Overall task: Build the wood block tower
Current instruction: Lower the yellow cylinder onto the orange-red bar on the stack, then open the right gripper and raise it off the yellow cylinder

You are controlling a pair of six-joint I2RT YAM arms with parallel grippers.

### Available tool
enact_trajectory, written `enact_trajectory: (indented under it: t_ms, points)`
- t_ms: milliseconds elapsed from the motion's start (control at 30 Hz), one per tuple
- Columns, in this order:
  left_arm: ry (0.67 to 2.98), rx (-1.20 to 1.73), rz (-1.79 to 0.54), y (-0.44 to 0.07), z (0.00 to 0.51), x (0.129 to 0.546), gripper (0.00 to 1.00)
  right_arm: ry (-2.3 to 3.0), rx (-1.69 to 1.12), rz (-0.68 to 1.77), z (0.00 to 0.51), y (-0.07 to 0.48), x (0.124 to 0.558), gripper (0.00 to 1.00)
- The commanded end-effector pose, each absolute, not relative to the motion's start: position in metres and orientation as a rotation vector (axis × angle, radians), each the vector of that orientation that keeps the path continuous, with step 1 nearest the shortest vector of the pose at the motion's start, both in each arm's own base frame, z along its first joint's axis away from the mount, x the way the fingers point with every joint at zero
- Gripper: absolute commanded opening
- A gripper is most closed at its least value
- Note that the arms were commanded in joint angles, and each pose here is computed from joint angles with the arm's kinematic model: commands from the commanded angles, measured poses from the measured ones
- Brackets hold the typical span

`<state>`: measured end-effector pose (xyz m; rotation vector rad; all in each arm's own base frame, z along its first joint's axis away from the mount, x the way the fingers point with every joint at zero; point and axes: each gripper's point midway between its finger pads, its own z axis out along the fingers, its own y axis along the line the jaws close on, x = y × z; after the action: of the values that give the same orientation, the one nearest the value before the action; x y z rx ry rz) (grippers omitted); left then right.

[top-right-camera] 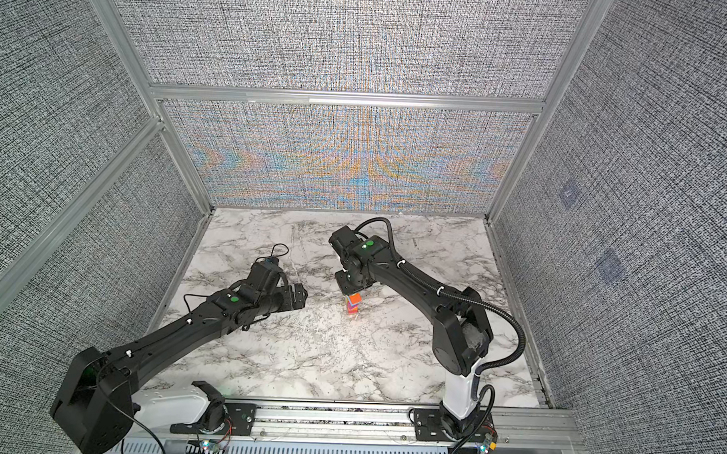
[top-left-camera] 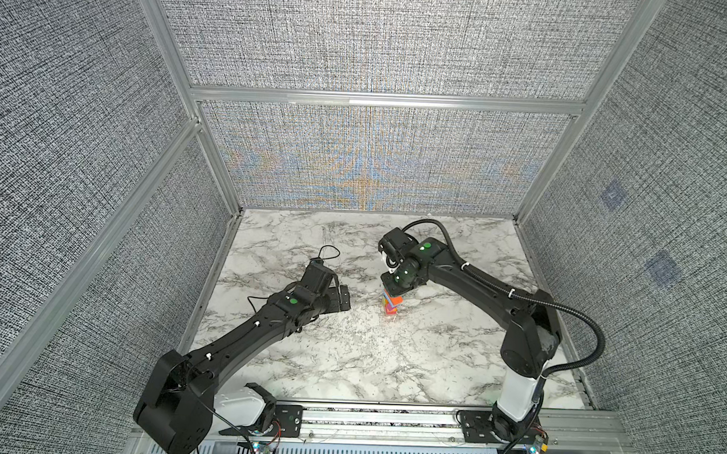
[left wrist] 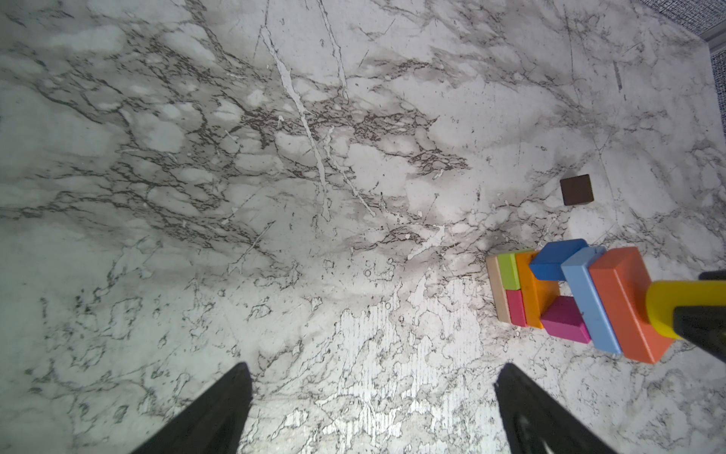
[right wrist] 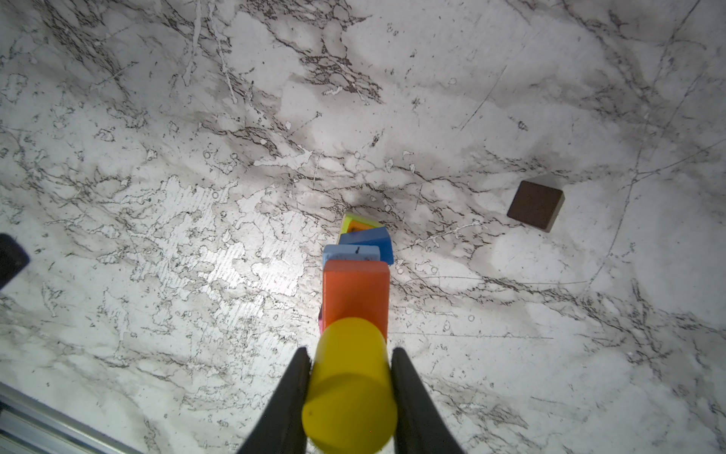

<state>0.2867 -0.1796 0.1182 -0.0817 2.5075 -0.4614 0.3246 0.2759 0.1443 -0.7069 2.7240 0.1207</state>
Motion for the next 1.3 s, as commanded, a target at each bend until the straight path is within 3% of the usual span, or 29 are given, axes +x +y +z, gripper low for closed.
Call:
enact_trajectory:
  t_ms: [0, 267, 467, 667, 1033, 1267]
  points:
    - [2.492, -0.087, -0.462, -0.18, 0.123, 0.289, 0.99, 2.721, -0.704, 0.115, 0.146, 0.276, 0.325, 0.25]
    - [2.49, -0.086, -0.463, -0.18, 0.124, 0.289, 0.99, 2.722, -0.702, 0.102, 0.145, 0.275, 0.326, 0.28]
    - [2.487, -0.083, -0.459, -0.179, 0.126, 0.29, 0.99, 2.724, -0.697, 0.095, 0.146, 0.274, 0.327, 0.45]
    - [2.488, -0.085, -0.447, -0.177, 0.129, 0.29, 0.99, 2.717, -0.696, 0.092, 0.152, 0.273, 0.326, 0.54]
    - [2.468, -0.051, -0.41, -0.173, 0.164, 0.291, 0.98, 2.589, -0.629, 0.08, 0.211, 0.244, 0.322, 0.58]
    - [2.443, -0.059, -0.421, -0.169, 0.163, 0.286, 0.99, 2.603, -0.457, 0.165, 0.193, 0.189, 0.311, 0.6]
